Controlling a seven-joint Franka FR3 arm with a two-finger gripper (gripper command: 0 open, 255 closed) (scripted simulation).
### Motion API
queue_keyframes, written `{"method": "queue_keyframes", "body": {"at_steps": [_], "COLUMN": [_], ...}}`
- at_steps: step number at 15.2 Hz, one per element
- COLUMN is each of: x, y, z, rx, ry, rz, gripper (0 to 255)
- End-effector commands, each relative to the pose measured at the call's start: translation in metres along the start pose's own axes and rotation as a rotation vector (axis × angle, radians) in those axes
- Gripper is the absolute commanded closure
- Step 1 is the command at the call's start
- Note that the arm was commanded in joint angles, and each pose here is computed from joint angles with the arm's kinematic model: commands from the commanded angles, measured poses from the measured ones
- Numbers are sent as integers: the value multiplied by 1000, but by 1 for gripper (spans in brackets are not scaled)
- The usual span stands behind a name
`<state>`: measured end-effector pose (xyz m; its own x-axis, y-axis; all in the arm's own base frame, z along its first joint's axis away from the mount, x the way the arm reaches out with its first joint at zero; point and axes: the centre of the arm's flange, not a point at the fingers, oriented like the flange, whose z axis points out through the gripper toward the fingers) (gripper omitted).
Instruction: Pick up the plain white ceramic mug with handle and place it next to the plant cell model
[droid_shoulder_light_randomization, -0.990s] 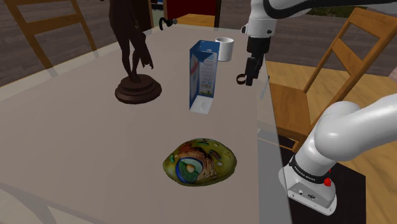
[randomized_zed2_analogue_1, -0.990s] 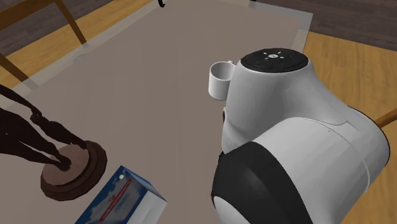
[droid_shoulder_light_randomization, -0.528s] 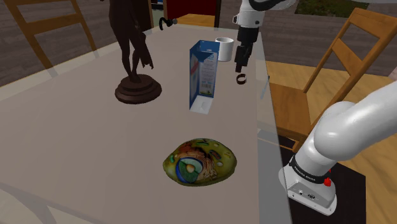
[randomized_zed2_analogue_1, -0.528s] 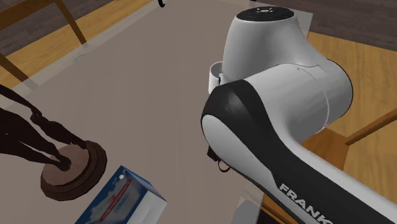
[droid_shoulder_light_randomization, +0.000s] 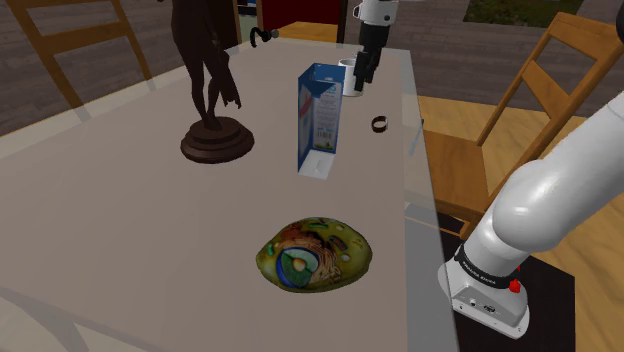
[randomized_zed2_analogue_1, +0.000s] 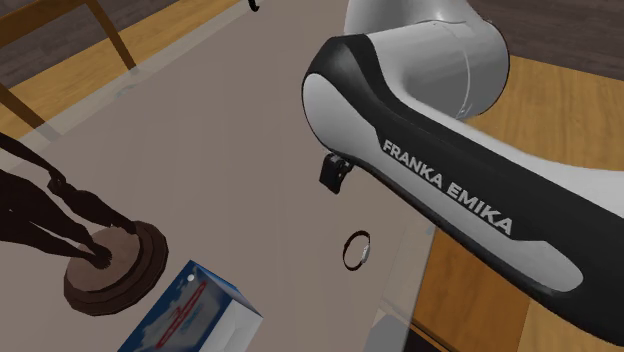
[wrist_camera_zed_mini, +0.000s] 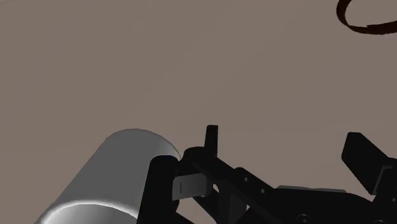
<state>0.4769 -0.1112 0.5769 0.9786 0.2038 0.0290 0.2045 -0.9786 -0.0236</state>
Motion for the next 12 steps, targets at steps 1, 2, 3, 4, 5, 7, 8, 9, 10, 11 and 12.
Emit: {"method": "queue_keyframes", "body": {"at_steps": [1,2,3,4,5,7,8,9,10,11,12], "x": [15,22,30,38,46,61,69,69,70,70,71], "y": [18,26,34,42,50,65,73,74,74,74,74], "z": [-6,-10,-13,-17,-21,-30,-34,-34,-29,-24,-19], "rx": [-10,-14,-18,-23,-27,-36,-41,-41,-41,-41,-41], "ry": [19,28,38,47,56,75,85,85,85,85,85], "rz": [-9,-12,-16,-20,-24,-31,-35,-35,-35,-35,-35], "gripper": [0,0,0,0,0,0,0,0,0,0,0]}}
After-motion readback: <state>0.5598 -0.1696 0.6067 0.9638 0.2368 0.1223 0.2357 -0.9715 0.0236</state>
